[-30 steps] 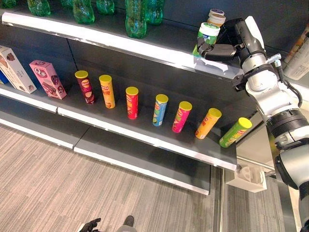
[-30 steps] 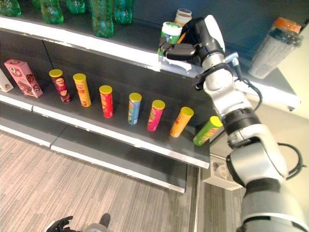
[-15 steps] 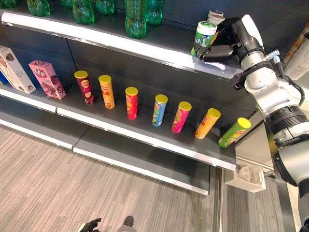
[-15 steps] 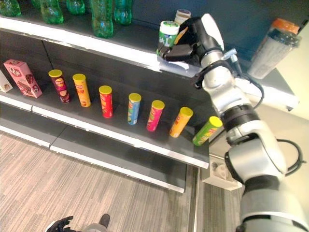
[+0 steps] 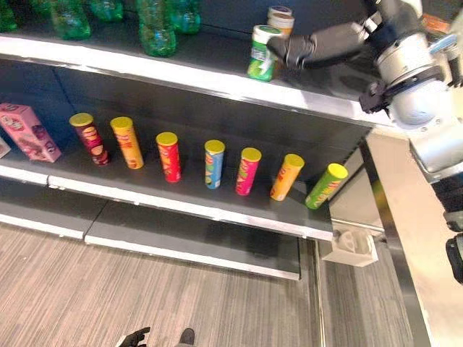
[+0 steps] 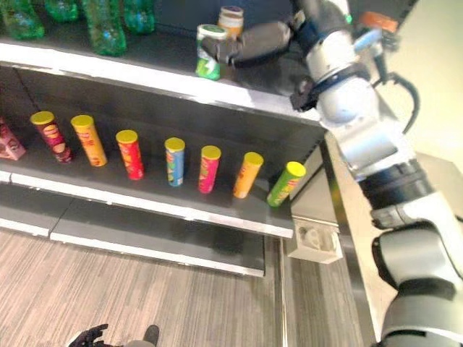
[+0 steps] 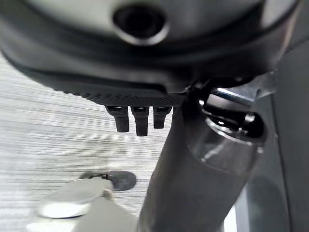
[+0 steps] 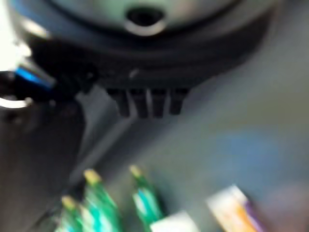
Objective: Put the goods on the table back onto the shelves and tidy them up.
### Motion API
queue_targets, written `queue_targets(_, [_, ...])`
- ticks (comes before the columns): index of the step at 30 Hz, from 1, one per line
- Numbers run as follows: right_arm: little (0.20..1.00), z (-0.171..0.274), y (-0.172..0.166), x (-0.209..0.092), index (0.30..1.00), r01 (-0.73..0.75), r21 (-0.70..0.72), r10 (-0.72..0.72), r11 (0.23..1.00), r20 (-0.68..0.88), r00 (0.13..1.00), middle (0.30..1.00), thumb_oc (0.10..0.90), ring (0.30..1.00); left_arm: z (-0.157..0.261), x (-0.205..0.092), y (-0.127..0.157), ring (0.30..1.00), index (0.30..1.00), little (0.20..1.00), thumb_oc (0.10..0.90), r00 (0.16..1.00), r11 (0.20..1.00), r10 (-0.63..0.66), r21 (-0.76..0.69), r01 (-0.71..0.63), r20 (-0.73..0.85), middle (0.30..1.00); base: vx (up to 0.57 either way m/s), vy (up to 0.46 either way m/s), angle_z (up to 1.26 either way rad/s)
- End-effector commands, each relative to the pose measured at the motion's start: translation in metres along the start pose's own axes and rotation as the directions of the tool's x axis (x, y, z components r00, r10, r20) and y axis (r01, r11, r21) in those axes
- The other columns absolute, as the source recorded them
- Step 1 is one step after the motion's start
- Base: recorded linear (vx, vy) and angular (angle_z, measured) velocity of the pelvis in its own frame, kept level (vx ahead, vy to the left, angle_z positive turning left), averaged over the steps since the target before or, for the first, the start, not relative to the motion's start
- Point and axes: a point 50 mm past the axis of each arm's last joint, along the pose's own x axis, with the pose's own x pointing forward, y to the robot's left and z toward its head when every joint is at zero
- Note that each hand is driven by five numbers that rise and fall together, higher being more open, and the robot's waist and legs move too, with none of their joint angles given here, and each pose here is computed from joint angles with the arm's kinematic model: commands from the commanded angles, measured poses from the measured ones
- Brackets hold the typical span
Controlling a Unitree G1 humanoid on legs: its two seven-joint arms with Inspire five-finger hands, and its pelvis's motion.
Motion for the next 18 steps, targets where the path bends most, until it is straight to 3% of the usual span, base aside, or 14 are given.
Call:
queue_targets(1, [0.900, 0.030, -0.017, -0.005, 0.900, 0.020, 0.008, -0.021, 1.000, 0.183, 0.983, 0.900, 0.800, 0.900, 0.002, 0.002, 0.003, 0.900, 0.900, 0.900, 0.800, 1.000, 0.997, 0.010, 0.079, -0.010, 0.000, 0.900, -0.03, -0.011, -0.21])
queue_targets(4, [0.900, 0.032, 0.009, -0.049, 0.900, -0.163, 0.211, 0.125, 0.964, 0.182, 0.975, 0.900, 0.800, 0.900, 0.002, 0.001, -0.001, 0.900, 0.900, 0.900, 0.800, 1.000, 0.996, -0.012, 0.086, 0.012, 0.007, 0.900, -0.06, -0.025, -0.33])
queue_targets(5, [0.900, 0.032, 0.025, -0.072, 0.900, -0.251, 0.326, 0.203, 0.911, 0.173, 0.964, 0.900, 0.800, 0.900, 0.001, 0.000, -0.001, 0.900, 0.900, 0.900, 0.800, 1.000, 0.996, -0.023, 0.092, 0.022, 0.015, 0.900, -0.05, -0.008, -0.55])
queue_targets(6, [0.900, 0.032, 0.025, -0.073, 0.900, -0.251, 0.327, 0.204, 0.911, 0.171, 0.964, 0.900, 0.800, 0.900, 0.001, 0.000, -0.001, 0.900, 0.900, 0.900, 0.800, 1.000, 0.995, -0.023, 0.094, 0.022, 0.014, 0.900, -0.05, -0.013, -0.46])
queue_targets(9, [0.900, 0.019, 0.064, -0.132, 0.900, -0.362, 0.469, 0.390, 0.806, 0.040, 0.920, 0.900, 0.800, 0.900, 0.013, 0.002, 0.006, 0.900, 0.900, 0.900, 0.800, 0.999, 0.996, -0.010, 0.086, 0.005, 0.052, 0.900, -0.04, -0.017, -0.37])
queue_targets(12, [0.900, 0.014, 0.085, -0.167, 0.900, -0.379, 0.537, 0.472, 0.754, -0.042, 0.881, 0.900, 0.800, 0.900, 0.023, 0.003, 0.004, 0.900, 0.900, 0.900, 0.800, 0.995, 0.996, -0.026, 0.092, 0.017, 0.099, 0.900, -0.02, -0.013, -0.09])
queue_targets(14, [0.900, 0.001, 0.103, -0.196, 0.900, -0.425, 0.504, 0.563, 0.751, -0.154, 0.812, 0.900, 0.800, 0.900, 0.033, 0.003, -0.001, 0.900, 0.900, 0.900, 0.800, 0.989, 0.995, -0.044, 0.092, 0.031, 0.138, 0.900, -0.01, -0.008, -0.09])
queue_targets(16, [0.900, -0.019, 0.122, -0.236, 0.900, -0.480, 0.479, 0.653, 0.735, -0.309, 0.691, 0.900, 0.800, 0.900, 0.046, 0.004, -0.006, 0.900, 0.900, 0.900, 0.800, 0.982, 0.996, -0.053, 0.075, 0.040, 0.181, 0.900, -0.01, -0.008, -0.15])
queue_targets(17, [0.900, -0.019, 0.123, -0.236, 0.900, -0.481, 0.479, 0.653, 0.735, -0.308, 0.691, 0.900, 0.800, 0.900, 0.046, 0.004, -0.006, 0.900, 0.900, 0.900, 0.800, 0.982, 0.996, -0.053, 0.074, 0.040, 0.180, 0.900, -0.01, -0.010, -0.18])
queue_targets(18, [0.900, -0.035, 0.136, -0.275, 0.900, -0.503, 0.493, 0.702, 0.710, -0.442, 0.559, 0.900, 0.800, 0.900, 0.054, 0.005, -0.011, 0.900, 0.900, 0.900, 0.800, 0.976, 0.995, -0.071, 0.081, 0.055, 0.207, 0.900, -0.01, -0.014, -0.27])
